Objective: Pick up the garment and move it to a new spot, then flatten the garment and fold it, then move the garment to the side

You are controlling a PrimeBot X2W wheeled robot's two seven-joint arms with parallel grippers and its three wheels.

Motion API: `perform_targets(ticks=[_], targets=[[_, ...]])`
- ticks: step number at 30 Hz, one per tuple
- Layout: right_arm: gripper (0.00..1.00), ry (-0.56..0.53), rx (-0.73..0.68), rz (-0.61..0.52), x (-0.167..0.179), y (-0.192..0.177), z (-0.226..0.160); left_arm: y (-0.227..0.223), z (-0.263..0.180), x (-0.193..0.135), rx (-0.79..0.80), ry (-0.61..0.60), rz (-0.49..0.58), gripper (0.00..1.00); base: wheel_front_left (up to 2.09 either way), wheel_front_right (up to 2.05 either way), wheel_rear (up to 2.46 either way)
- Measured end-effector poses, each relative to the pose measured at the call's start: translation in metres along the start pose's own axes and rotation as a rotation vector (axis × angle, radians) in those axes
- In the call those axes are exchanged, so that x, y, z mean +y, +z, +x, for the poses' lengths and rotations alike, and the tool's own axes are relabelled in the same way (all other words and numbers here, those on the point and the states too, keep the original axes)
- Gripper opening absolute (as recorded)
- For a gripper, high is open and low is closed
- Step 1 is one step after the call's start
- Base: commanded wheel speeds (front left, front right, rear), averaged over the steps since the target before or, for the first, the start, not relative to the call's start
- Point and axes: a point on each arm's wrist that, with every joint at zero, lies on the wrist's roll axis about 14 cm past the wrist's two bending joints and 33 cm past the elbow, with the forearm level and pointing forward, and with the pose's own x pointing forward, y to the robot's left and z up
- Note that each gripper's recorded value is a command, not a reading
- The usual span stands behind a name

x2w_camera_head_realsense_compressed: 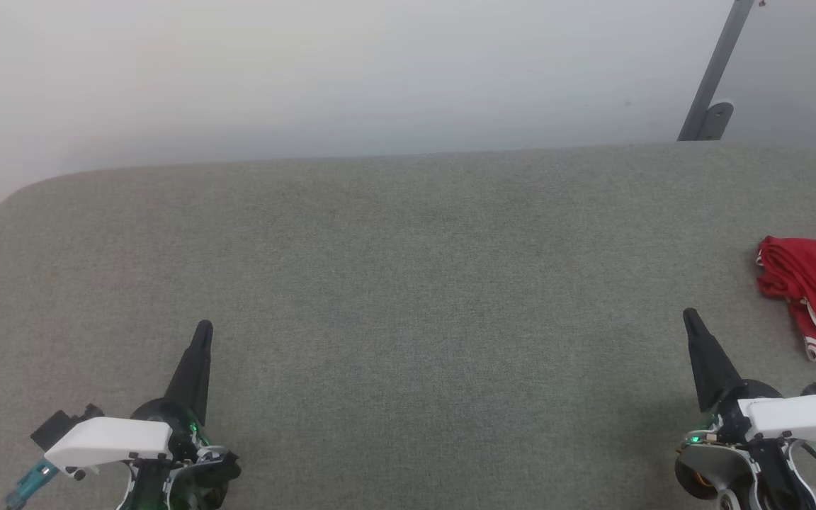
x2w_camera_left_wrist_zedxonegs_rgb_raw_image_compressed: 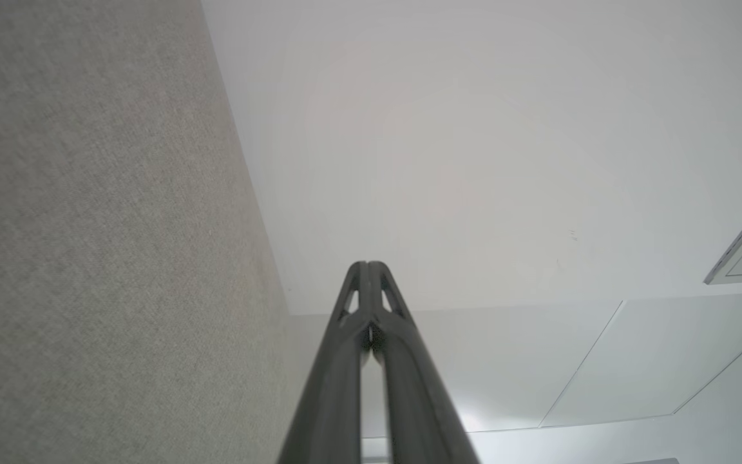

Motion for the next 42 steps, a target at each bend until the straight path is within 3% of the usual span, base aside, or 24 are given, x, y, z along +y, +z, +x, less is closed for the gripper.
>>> perform_targets(ticks=[42], targets=[[0.0, -0.001, 0.0, 0.0, -0.0002, -0.0001, 0.0, 0.0, 0.0, 0.0, 0.0, 0.0, 0.0, 0.0, 0.0, 0.0, 0.0]])
